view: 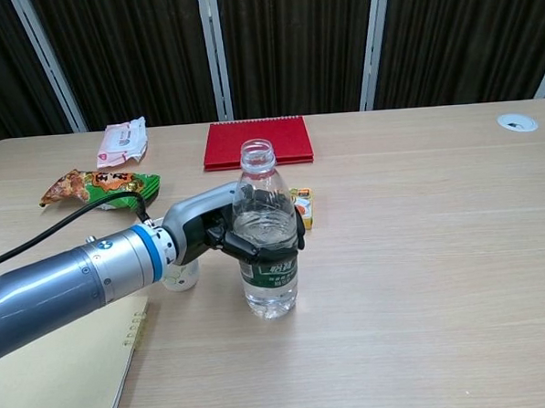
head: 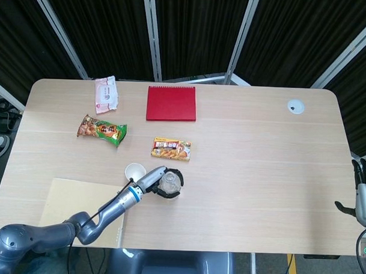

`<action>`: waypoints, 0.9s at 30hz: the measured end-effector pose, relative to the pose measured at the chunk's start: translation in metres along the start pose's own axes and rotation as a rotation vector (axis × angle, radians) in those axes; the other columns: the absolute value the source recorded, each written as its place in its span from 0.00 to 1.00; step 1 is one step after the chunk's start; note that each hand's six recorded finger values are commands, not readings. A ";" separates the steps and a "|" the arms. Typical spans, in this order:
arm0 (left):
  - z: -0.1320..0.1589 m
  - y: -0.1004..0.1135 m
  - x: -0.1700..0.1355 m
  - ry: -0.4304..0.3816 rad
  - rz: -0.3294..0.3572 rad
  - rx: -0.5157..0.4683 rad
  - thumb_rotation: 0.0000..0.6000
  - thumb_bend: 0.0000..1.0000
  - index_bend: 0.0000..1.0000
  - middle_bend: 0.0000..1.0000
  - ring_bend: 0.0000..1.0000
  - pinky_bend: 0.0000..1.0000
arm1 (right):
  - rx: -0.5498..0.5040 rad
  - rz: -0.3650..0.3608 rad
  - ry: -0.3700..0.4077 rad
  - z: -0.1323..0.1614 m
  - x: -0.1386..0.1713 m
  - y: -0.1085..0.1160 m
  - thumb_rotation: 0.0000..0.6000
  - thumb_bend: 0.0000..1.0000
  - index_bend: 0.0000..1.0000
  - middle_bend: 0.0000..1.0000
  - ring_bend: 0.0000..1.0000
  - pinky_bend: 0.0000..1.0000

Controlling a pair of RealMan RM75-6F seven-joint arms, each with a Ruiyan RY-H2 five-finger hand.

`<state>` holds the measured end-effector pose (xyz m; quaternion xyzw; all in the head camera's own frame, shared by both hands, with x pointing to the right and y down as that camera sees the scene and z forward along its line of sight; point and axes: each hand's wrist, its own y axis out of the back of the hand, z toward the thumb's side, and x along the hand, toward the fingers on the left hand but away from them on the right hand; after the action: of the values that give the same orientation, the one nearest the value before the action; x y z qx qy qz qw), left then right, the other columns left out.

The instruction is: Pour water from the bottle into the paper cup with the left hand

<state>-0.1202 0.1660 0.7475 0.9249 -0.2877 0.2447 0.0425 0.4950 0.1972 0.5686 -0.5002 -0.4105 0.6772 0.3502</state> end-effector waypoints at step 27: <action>0.082 0.122 -0.031 -0.133 0.207 0.109 1.00 0.45 0.61 0.54 0.40 0.35 | 0.000 0.001 0.002 0.002 0.005 0.002 1.00 0.00 0.00 0.00 0.00 0.00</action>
<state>-0.1742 0.0627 0.6535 0.9053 -0.3702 0.2014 -0.0525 0.4919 0.1999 0.5651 -0.5012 -0.4098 0.6768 0.3504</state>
